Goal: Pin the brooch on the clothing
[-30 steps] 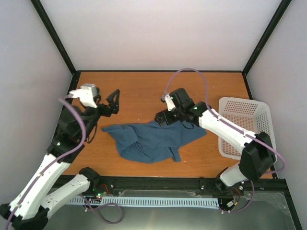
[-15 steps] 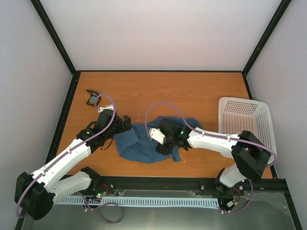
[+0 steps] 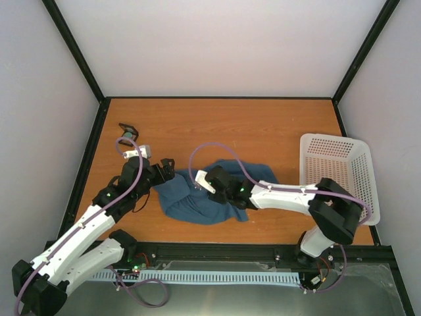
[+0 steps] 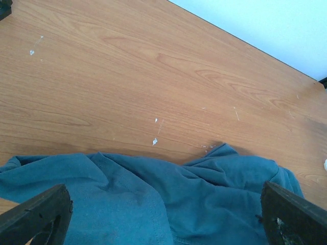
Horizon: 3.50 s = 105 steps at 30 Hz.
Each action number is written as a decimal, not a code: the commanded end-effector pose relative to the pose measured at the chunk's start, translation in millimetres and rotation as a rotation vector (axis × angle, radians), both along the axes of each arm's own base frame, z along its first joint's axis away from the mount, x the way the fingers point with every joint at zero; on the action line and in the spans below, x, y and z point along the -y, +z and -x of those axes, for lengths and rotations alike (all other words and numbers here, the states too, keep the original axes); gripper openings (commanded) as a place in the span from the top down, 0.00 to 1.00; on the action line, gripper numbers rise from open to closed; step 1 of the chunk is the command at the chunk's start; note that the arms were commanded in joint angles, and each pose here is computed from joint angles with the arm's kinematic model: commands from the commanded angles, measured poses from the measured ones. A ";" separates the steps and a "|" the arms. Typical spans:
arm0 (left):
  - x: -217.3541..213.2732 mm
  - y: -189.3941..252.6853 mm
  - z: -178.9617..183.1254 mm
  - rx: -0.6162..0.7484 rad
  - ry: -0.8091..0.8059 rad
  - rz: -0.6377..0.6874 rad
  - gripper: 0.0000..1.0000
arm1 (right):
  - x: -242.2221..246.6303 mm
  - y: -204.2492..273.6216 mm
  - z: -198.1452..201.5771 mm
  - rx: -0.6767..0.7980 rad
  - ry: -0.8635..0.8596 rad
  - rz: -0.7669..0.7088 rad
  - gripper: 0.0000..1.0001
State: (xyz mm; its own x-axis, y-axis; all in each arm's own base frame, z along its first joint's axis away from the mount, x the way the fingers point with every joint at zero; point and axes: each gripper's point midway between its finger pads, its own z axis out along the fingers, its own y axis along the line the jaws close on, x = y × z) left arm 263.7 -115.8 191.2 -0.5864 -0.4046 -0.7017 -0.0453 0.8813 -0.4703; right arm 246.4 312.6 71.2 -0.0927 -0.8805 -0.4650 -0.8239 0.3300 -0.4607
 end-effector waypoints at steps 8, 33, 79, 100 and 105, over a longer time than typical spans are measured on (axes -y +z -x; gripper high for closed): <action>11.8 14.2 -10.3 0.068 -0.073 -0.022 0.00 | 79.2 118.0 -100.0 -0.085 -0.498 -0.710 0.97; 129.4 -120.3 -69.7 -0.380 -0.548 -0.266 0.11 | 162.3 121.5 -136.1 -0.463 -0.588 -0.944 0.97; 229.0 -71.0 -90.6 -0.216 -1.080 -0.077 0.11 | 269.3 17.5 -17.8 -0.370 -1.238 -1.011 0.97; 241.8 -105.8 -72.8 -0.177 -1.096 -0.194 0.80 | 248.6 63.0 -21.8 -0.343 -1.023 -1.056 0.97; 222.0 -64.5 -79.6 -0.079 -0.962 -0.238 0.95 | 239.9 84.8 -24.4 -0.333 -0.942 -1.091 0.97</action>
